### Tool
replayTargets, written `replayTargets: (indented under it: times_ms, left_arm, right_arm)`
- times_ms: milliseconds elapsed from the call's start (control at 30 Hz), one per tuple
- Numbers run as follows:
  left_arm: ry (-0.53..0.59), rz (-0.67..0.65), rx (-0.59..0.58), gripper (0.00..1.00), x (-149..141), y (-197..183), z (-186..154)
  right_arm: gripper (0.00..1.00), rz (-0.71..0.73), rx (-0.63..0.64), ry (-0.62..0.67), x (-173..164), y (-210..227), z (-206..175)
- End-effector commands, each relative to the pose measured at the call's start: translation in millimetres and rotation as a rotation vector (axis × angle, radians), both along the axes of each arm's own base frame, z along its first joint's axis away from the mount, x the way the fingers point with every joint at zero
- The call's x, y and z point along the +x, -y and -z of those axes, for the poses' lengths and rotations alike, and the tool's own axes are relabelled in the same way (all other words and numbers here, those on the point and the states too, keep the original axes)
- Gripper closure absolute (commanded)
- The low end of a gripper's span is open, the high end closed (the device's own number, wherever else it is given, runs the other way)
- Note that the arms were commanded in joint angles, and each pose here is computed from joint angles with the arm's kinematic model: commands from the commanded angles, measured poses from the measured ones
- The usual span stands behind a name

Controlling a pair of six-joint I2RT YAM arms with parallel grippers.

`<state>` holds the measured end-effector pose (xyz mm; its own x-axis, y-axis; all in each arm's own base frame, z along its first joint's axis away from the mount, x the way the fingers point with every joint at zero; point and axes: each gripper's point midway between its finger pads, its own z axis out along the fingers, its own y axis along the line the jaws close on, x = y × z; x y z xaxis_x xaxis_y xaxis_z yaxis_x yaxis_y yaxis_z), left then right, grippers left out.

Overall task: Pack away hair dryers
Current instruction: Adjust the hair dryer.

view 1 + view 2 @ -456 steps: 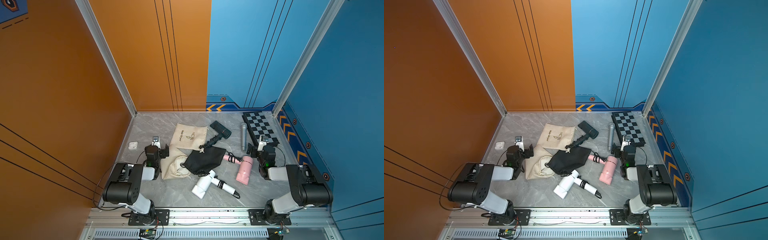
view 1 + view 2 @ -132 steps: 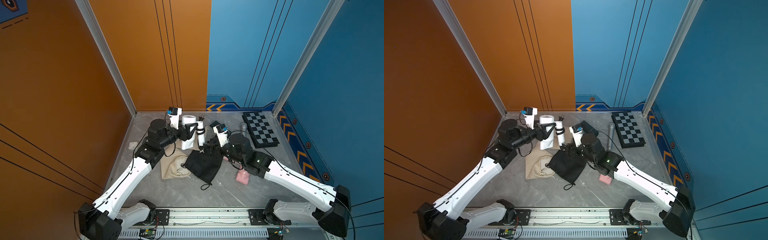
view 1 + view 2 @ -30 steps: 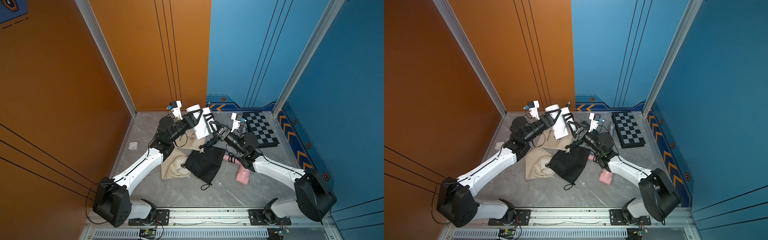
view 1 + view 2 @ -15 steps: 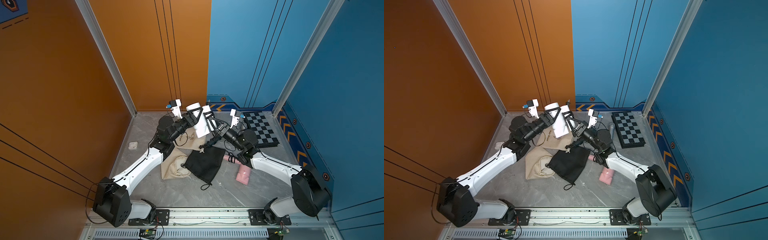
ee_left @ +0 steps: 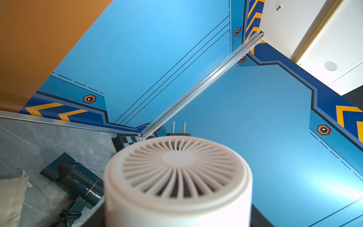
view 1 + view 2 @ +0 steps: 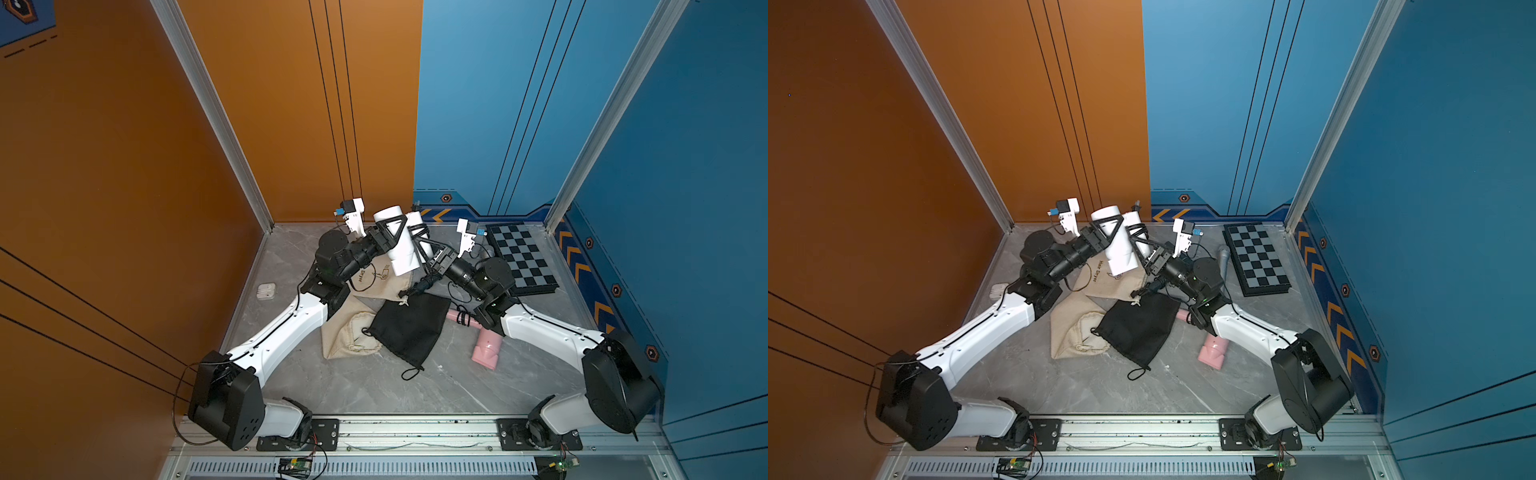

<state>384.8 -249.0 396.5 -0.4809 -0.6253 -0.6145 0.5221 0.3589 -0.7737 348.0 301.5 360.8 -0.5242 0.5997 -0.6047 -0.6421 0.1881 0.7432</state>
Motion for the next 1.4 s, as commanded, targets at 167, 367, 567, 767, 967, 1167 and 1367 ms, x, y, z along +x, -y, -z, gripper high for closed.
replayTargets:
  times_ms: [167, 367, 567, 767, 967, 1167, 1367]
  left_arm:
    - [0.114, 0.087, -0.05, 0.71, -14.1, 4.5, -43.8]
    - [0.109, 0.103, -0.045, 0.71, -15.7, 4.9, -40.5]
    - [0.107, 0.099, -0.038, 0.46, -14.0, 1.3, -37.5]
    - [0.129, 0.048, 0.004, 0.25, -14.8, -13.6, -41.6]
    - [0.103, -0.029, 0.073, 0.19, -11.2, -43.8, -41.2]
    - [-0.018, -0.135, 0.178, 0.15, -3.9, -72.7, -13.2]
    - [-0.323, -0.197, 0.548, 0.16, -20.3, -98.9, 72.9]
  right_arm:
    - [0.43, -0.114, -0.053, 0.003, -8.9, -21.0, -1.6]
    - [0.6, -0.118, -0.058, 0.004, -9.6, -20.1, -2.1]
    - [0.69, -0.114, -0.059, 0.031, -13.6, -16.5, -8.7]
    - [0.67, -0.051, -0.05, 0.031, -10.6, -1.9, -7.3]
    - [0.69, 0.051, -0.064, 0.009, -2.7, 17.9, 1.5]
    - [0.69, 0.178, -0.082, -0.03, 10.7, 44.4, 14.7]
    - [0.68, 0.382, -0.213, -0.116, 31.4, 108.4, 39.0]
